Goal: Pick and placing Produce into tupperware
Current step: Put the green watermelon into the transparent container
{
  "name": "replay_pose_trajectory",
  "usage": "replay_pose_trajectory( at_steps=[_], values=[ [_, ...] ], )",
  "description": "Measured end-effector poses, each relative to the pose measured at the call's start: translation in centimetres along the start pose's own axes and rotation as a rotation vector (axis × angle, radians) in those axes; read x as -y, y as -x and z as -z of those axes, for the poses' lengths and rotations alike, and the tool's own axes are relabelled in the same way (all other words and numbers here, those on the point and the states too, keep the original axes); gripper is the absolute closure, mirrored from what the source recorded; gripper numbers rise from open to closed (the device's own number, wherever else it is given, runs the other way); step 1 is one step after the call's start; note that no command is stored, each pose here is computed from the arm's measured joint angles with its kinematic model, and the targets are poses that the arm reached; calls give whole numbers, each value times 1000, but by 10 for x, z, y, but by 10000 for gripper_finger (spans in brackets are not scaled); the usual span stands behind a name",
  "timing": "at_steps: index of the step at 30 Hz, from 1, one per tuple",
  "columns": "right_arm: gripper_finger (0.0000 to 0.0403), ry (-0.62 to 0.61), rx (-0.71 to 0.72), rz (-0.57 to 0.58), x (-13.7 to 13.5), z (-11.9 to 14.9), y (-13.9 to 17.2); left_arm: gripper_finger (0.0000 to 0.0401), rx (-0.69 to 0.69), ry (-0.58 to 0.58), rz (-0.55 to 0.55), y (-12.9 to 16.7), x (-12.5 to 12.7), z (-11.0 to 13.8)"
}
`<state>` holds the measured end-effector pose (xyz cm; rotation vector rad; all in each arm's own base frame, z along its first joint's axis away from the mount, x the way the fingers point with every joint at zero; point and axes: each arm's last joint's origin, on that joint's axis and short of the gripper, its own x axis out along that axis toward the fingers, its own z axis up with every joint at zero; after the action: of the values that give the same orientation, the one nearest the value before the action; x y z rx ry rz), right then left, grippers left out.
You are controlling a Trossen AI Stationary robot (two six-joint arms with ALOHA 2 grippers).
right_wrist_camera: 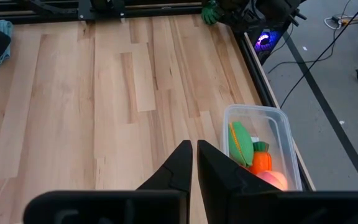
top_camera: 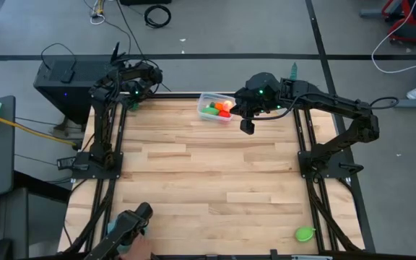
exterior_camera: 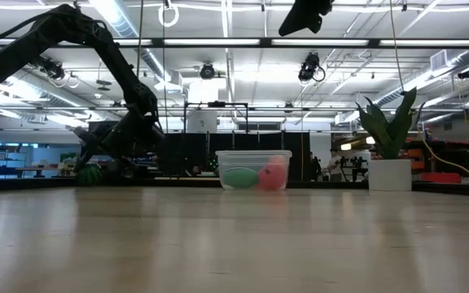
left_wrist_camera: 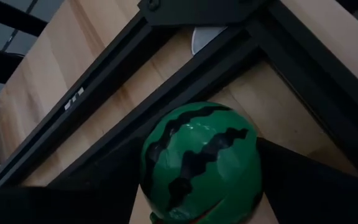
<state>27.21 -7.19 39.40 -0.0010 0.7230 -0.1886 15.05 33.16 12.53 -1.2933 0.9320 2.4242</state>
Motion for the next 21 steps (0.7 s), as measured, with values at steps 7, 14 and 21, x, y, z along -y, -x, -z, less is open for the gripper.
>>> replay_pose_trajectory(
  at_steps=[7, 14, 21],
  values=[
    [371, 0, 0, 0, 0, 0, 0, 117, 4, -75, 4, 1, 1, 2],
    [371, 0, 0, 0, 0, 0, 0, 118, 18, -137, 22, 7, 3, 15],
    [371, 0, 0, 0, 0, 0, 0, 120, 12, -196, 71, 19, 2, 23]
  ],
)
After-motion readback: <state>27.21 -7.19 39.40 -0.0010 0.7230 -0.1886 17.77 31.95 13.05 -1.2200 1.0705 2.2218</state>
